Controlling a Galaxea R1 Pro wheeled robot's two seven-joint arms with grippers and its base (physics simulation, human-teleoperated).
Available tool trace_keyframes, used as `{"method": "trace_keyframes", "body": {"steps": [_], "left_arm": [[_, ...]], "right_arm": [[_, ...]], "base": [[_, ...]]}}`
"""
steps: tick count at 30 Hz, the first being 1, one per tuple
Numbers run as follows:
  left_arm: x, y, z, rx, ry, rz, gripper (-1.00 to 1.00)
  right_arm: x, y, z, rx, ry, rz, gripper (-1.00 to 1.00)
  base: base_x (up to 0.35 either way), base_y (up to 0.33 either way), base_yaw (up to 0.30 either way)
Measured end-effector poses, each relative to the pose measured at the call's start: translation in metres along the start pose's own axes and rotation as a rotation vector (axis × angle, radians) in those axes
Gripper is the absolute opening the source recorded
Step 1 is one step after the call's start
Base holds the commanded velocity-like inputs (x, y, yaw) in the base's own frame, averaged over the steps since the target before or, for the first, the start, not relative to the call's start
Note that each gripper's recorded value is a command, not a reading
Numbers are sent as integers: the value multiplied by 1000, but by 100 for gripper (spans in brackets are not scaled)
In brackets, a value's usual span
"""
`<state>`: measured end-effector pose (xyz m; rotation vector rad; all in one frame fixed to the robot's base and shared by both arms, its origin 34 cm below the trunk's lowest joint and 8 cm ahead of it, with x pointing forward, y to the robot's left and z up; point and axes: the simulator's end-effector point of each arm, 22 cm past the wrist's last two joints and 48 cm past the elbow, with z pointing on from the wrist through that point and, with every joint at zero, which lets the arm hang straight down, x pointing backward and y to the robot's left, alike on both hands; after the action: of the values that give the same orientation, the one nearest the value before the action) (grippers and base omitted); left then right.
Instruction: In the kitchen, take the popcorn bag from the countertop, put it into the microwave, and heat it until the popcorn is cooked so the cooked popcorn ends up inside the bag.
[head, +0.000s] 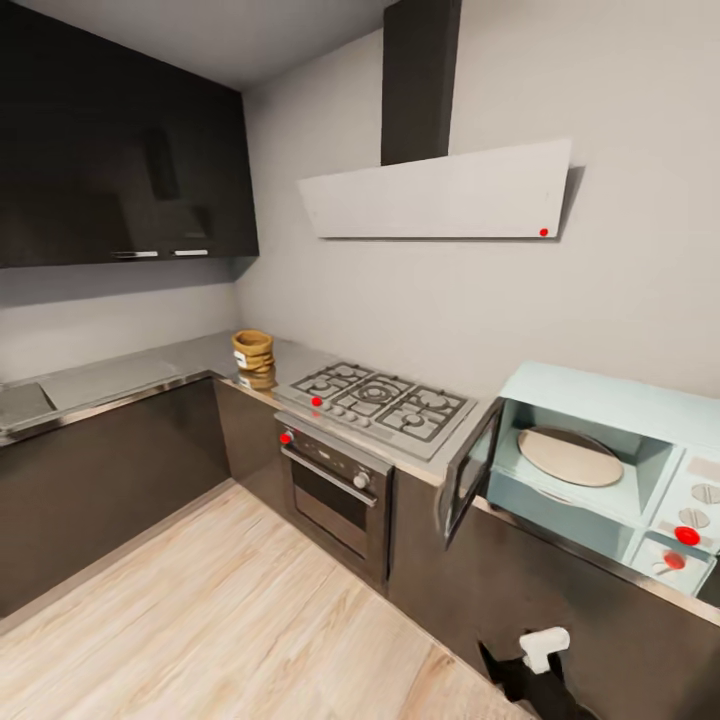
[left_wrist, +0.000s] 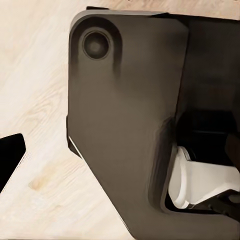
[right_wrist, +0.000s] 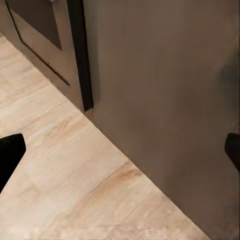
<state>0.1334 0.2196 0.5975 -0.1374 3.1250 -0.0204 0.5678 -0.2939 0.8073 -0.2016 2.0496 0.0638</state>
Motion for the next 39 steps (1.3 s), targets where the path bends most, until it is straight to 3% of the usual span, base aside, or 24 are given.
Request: {"method": "trace_keyframes", "body": {"steps": [4, 7, 11, 14, 15, 19, 28, 33, 39], "left_arm": [[0, 1, 0, -2, -1, -4, 100], [0, 1, 0, -1, -1, -4, 100], [-1, 0, 0, 0, -1, -4, 100], [0, -1, 0, 2, 0, -3, 100], [0, -1, 0, 3, 1, -3, 100], [0, -1, 0, 2, 1, -2, 100], [-1, 6, 0, -7, -2, -4, 100], [-38, 42, -1, -55, -72, -6, 100], [-47, 38, -2, -49, -95, -4, 100]], "right_arm": [[138, 9, -42, 1, 302, 64, 100], [210, 37, -82, -19, 478, 116, 100], [268, 73, -130, -43, 641, 168, 100], [279, 118, -140, -75, 686, 196, 100], [284, 125, -144, -38, 706, 185, 100], [287, 120, -146, 26, 717, 164, 100], [288, 119, -146, 34, 720, 161, 100], [288, 119, -146, 34, 719, 161, 100], [287, 120, -146, 33, 718, 159, 100]], "base": [[-1, 334, 0], [0, 331, 0], [0, 269, 0], [0, 84, 104], [0, 18, 216], [0, 5, 244], [0, 0, 256], [101, 79, 257], [236, 197, 252]]}}
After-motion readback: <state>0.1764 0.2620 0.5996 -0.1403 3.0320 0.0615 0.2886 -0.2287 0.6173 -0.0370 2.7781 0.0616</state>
